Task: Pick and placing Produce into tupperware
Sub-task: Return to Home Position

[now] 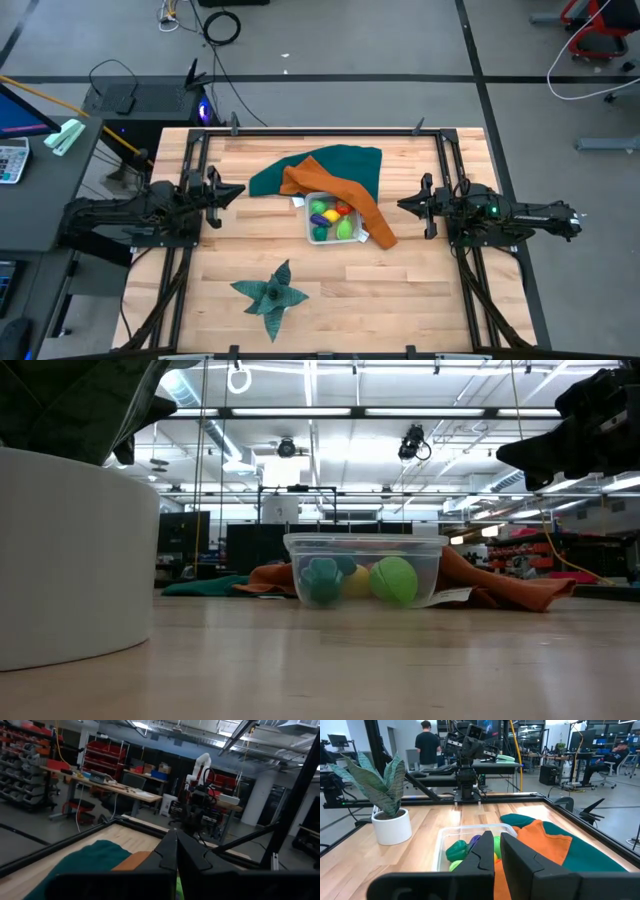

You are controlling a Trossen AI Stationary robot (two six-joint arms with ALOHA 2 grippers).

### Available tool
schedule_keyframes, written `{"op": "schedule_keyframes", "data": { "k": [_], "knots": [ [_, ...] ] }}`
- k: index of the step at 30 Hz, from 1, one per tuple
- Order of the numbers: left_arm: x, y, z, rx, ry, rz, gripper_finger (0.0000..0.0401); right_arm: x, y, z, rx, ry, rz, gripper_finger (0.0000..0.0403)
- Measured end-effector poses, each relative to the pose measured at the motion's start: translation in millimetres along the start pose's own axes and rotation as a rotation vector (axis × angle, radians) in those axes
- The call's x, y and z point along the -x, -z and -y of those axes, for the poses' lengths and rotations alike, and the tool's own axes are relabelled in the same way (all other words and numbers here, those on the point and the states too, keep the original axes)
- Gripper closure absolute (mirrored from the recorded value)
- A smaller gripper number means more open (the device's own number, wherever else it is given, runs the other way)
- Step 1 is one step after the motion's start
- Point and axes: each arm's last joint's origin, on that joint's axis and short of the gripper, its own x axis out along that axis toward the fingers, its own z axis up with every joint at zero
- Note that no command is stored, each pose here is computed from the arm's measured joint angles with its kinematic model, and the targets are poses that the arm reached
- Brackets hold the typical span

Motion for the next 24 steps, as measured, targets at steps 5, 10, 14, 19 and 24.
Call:
{"op": "schedule_keyframes", "data": {
  "k": [5, 10, 14, 19, 24],
  "knots": [
    [0, 0, 0, -0.029, 0.000, -0.001, 0.0380, 0, 0, 0, 0.000, 0.000, 0.000, 0.0403],
    [0, 0, 0, -0.050, 0.004, 0.000, 0.0385, 0, 0, 0, 0.000, 0.000, 0.000, 0.0403],
    [0, 0, 0, -0.059, 0.008, 0.000, 0.0396, 0, 0, 0, 0.000, 0.000, 0.000, 0.0403],
    [0, 0, 0, -0.060, 0.009, 0.000, 0.0383, 0, 0, 0, 0.000, 0.000, 0.000, 0.0403],
    [0, 11, -3, -0.032, 0.019, 0.033, 0.0384, 0, 0, 0, 0.000, 0.000, 0.001, 0.0403]
  ]
}}
